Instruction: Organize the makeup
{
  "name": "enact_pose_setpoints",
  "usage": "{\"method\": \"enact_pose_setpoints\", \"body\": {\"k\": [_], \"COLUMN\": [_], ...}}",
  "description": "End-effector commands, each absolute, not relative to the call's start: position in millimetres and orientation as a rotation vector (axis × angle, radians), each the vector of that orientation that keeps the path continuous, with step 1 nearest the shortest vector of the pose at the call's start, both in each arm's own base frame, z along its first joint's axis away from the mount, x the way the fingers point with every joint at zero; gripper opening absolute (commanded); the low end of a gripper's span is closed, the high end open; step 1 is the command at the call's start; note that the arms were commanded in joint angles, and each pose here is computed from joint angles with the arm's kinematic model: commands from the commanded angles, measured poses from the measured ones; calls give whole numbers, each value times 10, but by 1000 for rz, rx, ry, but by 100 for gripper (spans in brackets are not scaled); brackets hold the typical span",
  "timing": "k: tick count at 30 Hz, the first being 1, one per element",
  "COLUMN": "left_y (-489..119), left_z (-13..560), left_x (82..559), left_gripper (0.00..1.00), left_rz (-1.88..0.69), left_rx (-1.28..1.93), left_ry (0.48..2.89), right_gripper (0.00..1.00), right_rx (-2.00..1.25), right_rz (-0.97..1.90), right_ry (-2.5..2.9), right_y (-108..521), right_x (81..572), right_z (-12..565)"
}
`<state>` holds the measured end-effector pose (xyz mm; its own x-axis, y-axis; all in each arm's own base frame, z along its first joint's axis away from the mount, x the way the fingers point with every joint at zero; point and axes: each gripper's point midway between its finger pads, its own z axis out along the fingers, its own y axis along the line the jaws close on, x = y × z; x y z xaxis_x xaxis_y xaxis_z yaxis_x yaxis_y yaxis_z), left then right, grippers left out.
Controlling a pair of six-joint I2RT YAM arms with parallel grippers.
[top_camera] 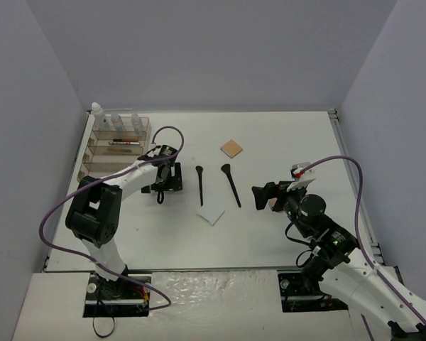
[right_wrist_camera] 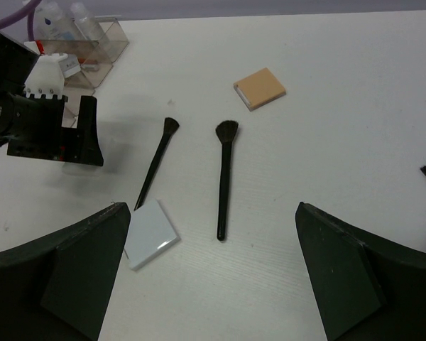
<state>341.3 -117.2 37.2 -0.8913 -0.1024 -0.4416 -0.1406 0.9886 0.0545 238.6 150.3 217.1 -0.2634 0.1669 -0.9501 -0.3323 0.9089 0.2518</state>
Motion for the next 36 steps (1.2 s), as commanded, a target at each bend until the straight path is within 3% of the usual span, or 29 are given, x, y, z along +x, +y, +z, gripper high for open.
{"method": "enact_pose_setpoints", "body": {"k": [1,12,14,16,19,24,36], "left_y": [-1209,-1278,-1297,-1314,-1339,-1361,-514], "left_z": [472,272,273,288,326,654,2008], "left_x": [3621,3625,3625,3614,3595,3648,4188], "left_gripper": [97,97,88,69,50,34,30], "left_rz": [62,35,17,-2,-29,-87,-43], "left_rx": [-209,-209,-211,-211,-206,-188,-254], "left_ry": [2621,2660,2657,2654,2644,2533,2073], "right_gripper": [100,100,100,100,100,100,100], "right_rx": [-107,-105,-106,-105,-105,-109,-127], "right_rz": [501,496,495,496,494,495,519], "right_ry": [1737,1748,1749,1747,1746,1747,1734], "right_y": [1542,1547,1547,1547,1546,1555,1586], "right_x": [2440,2452,2452,2454,2459,2459,2435], "right_z": [2280,2249,2248,2250,2257,2250,2274]}}
